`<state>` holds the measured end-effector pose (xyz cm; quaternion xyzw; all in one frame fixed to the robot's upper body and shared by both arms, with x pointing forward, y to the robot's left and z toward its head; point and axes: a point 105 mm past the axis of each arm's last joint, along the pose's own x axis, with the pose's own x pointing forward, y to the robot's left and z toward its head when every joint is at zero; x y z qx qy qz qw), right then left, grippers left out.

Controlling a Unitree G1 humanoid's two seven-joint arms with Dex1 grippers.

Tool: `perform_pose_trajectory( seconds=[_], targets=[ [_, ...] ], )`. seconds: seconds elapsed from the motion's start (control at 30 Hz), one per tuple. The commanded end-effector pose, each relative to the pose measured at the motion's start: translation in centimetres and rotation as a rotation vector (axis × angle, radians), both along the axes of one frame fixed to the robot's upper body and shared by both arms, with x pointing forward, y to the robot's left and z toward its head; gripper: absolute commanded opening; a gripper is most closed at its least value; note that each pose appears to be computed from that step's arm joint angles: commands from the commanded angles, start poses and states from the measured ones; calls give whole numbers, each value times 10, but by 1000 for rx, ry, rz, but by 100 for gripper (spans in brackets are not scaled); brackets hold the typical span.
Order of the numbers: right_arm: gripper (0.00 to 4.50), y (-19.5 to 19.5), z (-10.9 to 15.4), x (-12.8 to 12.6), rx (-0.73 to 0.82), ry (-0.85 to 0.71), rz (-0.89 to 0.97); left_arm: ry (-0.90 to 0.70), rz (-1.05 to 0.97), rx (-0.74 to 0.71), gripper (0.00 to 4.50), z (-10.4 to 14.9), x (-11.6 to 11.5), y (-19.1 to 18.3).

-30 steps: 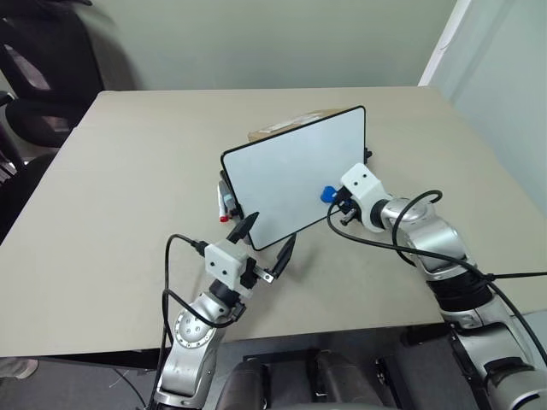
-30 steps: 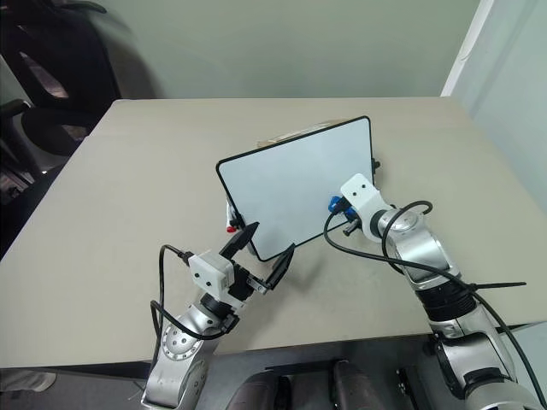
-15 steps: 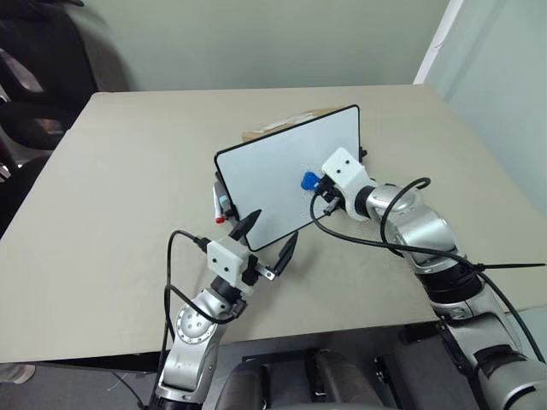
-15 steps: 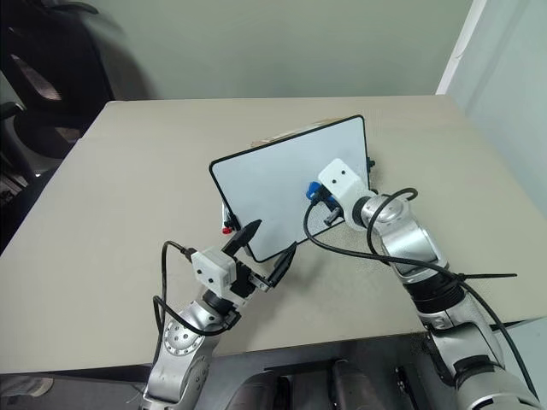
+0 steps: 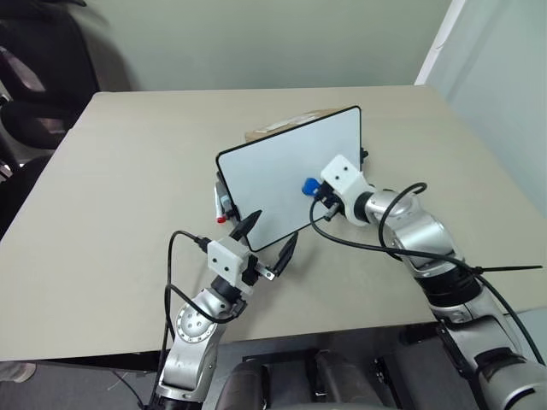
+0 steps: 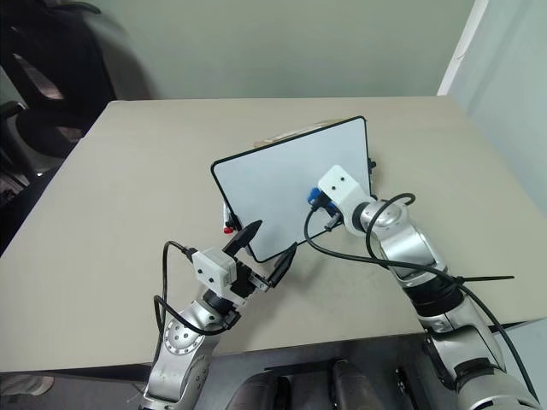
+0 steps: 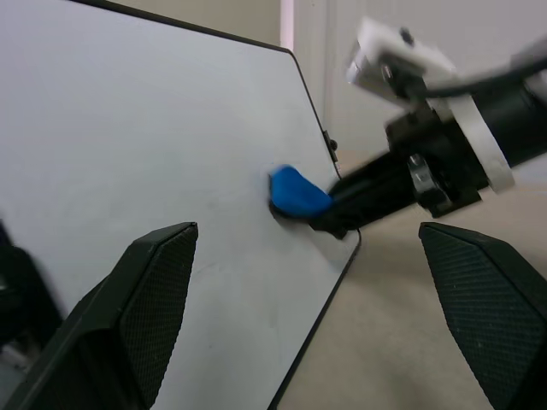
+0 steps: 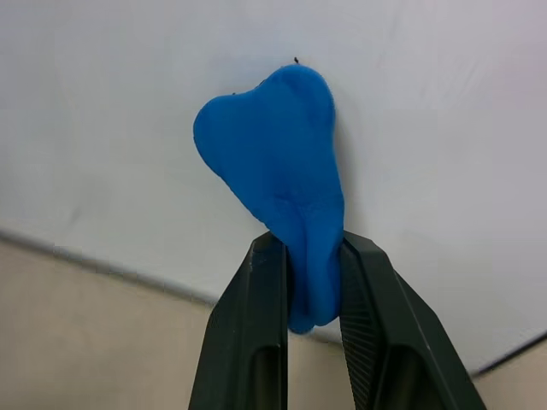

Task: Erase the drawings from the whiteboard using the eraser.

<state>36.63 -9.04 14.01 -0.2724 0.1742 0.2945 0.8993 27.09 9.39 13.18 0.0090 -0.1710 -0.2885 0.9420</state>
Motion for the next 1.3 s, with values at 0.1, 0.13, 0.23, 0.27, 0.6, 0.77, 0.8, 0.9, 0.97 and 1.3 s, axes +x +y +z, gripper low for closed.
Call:
perform_pose_trajectory(
  seconds=[0.1, 0.13, 0.23, 0.27, 0.6, 0.77, 0.8, 0.9, 0.97, 1.3],
  targets=[
    [69, -20, -12, -7, -45, 46, -45, -31, -13, -12, 450, 7, 0, -3],
    [69, -22, -12, -7, -48, 49, -50, -31, -13, -12, 450, 7, 0, -3],
    [69, -30, -9, -7, -52, 45, -74, -31, -16, -11, 450, 6, 2, -4],
    [69, -37, -5, -8, -53, 39, -91, -31, -20, -9, 450, 5, 2, -5],
    [69, -108, 16, -28, -3, 55, -292, -30, -25, -7, 450, 3, 3, -8],
    [69, -113, -2, -39, 53, 137, -322, -29, -27, -7, 450, 3, 2, -9],
    [69, -112, -4, -39, 57, 143, -321, -28, -26, -7, 450, 3, 2, -9],
    [147, -111, -9, -40, 55, 154, -322, -27, -27, -10, 450, 3, 2, -8],
    [220, -111, -10, -41, 49, 154, -318, -27, -27, -11, 450, 3, 1, -8],
    [391, -91, 29, -72, 129, -89, -74, -44, 12, -46, 450, 12, -1, 7]
  ],
)
